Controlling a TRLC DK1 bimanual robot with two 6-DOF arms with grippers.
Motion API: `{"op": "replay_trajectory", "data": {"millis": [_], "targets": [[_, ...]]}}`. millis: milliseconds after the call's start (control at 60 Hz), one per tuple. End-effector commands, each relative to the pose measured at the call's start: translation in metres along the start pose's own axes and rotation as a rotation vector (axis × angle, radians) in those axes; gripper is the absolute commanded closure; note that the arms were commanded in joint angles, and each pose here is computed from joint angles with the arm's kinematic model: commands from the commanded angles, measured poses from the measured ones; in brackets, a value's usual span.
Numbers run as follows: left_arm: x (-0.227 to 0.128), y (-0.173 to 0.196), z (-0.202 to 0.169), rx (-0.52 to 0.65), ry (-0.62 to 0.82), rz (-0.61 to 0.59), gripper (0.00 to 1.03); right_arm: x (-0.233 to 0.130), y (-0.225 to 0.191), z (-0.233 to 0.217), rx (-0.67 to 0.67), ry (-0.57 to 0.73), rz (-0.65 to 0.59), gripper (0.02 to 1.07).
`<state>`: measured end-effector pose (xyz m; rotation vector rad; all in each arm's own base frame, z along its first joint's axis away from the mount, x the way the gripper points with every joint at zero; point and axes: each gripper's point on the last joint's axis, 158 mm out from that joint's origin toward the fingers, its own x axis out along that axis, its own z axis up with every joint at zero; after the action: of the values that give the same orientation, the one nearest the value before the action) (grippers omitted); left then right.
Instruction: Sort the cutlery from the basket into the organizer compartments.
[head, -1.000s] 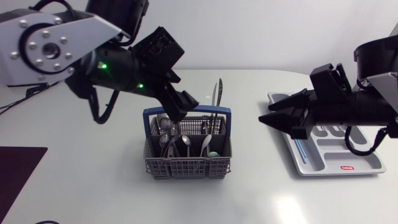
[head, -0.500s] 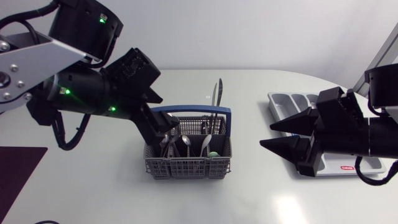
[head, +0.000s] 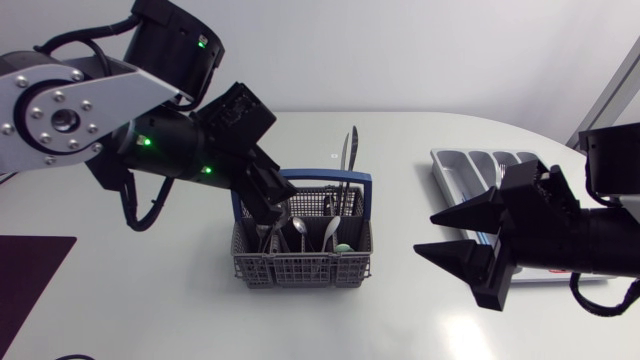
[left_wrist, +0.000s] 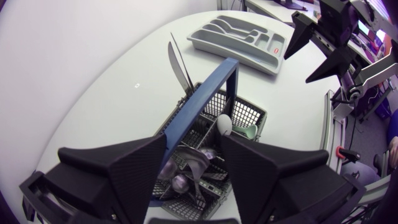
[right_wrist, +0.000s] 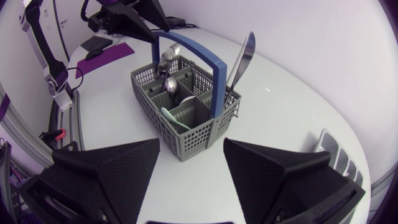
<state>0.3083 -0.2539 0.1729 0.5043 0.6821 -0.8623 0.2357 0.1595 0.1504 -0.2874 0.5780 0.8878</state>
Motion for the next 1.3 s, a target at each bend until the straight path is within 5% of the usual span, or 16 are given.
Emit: {"op": "replay_trajectory", "data": {"millis": [0,283,467,900,1283], "targets": [[0.016,-0.017,-0.030,-0.030,0.105,-0.064,0.48,0.002,0.005,-0.012,0.017,0.019,0.006,0.32],[-0.060,-0.025,0.006,0.063,-0.085,-0.026,0.48,0.005,0.012,-0.021,-0.001,0.032,0.019,0.32],[-0.070,-0.042,-0.010,0.173,-0.076,-0.048,0.48,0.004,0.020,-0.019,-0.029,0.026,0.033,0.32],[-0.039,-0.036,-0.083,0.365,0.033,-0.092,0.48,0.015,0.018,-0.030,-0.031,0.068,0.034,0.32],[0.012,-0.040,-0.087,0.370,-0.057,-0.227,0.48,0.036,0.005,-0.051,-0.008,0.140,0.013,0.32]]}}
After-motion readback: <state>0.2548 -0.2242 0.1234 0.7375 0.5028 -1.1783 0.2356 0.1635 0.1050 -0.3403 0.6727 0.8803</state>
